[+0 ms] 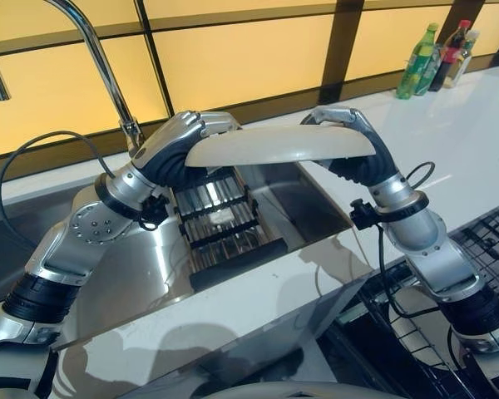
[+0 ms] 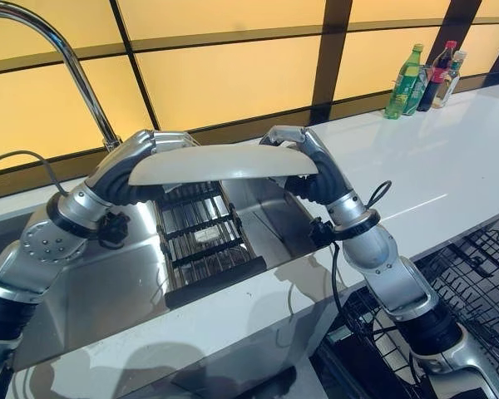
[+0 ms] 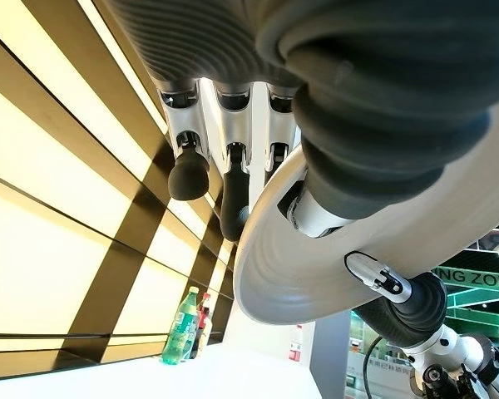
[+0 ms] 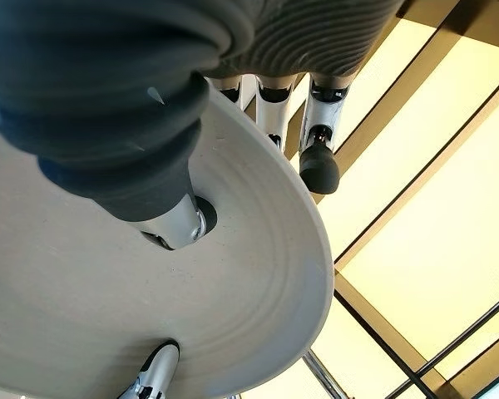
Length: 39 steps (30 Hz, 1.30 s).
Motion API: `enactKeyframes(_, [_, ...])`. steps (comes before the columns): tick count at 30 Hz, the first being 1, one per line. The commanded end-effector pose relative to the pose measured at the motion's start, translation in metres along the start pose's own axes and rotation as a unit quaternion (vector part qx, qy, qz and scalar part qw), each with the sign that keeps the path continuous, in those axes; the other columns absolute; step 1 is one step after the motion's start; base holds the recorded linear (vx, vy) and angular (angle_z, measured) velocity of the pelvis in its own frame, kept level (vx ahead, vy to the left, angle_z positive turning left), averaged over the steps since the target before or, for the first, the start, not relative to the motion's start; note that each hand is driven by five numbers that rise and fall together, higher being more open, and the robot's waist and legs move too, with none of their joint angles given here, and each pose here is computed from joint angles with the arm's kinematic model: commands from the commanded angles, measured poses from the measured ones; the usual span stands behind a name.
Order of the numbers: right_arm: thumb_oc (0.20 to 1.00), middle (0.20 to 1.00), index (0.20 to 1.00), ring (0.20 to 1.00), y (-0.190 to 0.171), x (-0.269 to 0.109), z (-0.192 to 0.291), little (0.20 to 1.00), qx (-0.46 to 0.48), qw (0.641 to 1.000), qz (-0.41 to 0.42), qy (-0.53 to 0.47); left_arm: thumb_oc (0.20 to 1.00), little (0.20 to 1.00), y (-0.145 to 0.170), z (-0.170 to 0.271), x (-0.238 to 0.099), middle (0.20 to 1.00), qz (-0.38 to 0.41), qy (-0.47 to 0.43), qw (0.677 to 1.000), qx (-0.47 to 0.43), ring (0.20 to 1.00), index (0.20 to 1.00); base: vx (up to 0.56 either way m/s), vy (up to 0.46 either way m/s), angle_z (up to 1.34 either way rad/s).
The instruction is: Pick up plates and place into dishwasher.
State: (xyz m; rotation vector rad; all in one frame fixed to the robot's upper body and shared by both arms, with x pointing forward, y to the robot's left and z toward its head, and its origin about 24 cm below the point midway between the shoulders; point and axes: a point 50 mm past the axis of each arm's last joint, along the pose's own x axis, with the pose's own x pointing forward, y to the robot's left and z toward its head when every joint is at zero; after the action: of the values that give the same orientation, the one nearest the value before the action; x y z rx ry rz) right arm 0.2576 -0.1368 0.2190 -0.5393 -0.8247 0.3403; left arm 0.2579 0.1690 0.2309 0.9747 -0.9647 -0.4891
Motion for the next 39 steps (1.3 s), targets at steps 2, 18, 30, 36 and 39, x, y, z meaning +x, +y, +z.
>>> enactKeyframes(2, [0.200, 0.200, 0.200, 0.200, -0.014, 0.005, 0.021, 0.200, -0.009, 0.997, -0.054, -0.057, 0.341, 0.341, -0.005, 0.013, 0.011, 0.341, 0.030, -0.038, 0.996, -0.073, 0.341, 0.341, 0.00, 0.000, 0.00])
enactKeyframes(18, [0.200, 0.200, 0.200, 0.200, -0.048, -0.041, -0.019, 0.200, -0.116, 0.976, -0.169, 0.074, 1.000, 1.000, 0.001, -0.030, -0.043, 1.000, 0.300, 0.149, 0.920, -0.203, 1.000, 1.000, -0.03, -0.072, -0.14])
enactKeyframes(30, [0.200, 0.200, 0.200, 0.200, -0.085, -0.083, -0.034, 0.200, -0.187, 0.945, -0.205, 0.173, 1.000, 1.000, 0.009, -0.043, -0.108, 1.000, 0.406, 0.256, 0.856, -0.191, 1.000, 1.000, -0.03, -0.080, -0.28])
enactKeyframes(36, [0.200, 0.200, 0.200, 0.200, -0.112, -0.112, -0.049, 0.200, -0.257, 0.903, -0.241, 0.246, 1.000, 1.000, 0.013, -0.043, -0.122, 1.000, 0.408, 0.269, 0.850, -0.195, 1.000, 1.000, 0.01, 0.003, -0.19])
enactKeyframes(39, [0.200, 0.200, 0.200, 0.200, -0.118, -0.128, -0.058, 0.200, -0.297, 0.872, -0.257, 0.291, 1.000, 1.000, 0.015, -0.047, -0.124, 1.000, 0.407, 0.280, 0.848, -0.194, 1.000, 1.000, 0.10, 0.197, -0.02])
